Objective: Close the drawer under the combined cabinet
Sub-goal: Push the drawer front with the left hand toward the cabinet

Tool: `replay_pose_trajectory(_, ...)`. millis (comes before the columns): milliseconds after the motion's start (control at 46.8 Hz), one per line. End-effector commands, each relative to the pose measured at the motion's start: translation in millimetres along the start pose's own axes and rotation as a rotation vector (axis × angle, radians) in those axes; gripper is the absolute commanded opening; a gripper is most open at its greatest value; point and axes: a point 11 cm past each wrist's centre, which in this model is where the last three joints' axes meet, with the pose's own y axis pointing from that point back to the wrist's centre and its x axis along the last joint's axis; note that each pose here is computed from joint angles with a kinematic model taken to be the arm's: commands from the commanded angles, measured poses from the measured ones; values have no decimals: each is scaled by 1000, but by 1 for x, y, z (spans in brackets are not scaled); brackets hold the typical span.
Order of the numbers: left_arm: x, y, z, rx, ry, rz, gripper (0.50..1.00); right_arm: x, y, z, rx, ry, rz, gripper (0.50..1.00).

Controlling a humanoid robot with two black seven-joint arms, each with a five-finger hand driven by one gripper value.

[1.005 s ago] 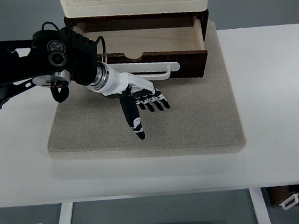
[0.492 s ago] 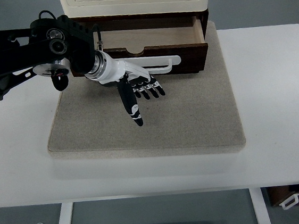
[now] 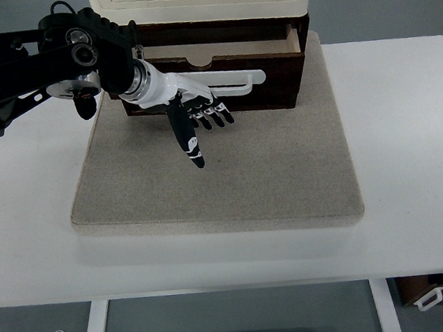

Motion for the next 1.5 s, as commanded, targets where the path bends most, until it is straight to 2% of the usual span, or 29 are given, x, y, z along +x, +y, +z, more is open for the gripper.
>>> replay_pose_trajectory(0, 3, 0, -3, 7, 6, 7, 996, 0, 0, 0, 0, 0, 0, 952)
replay_pose_trajectory(834, 48, 12, -26, 28, 104, 133, 996, 0, 0, 0, 0, 0, 0, 952)
replay_pose_trajectory(1476, 51, 13, -29, 26, 119, 143, 996, 0, 0, 0, 0, 0, 0, 952)
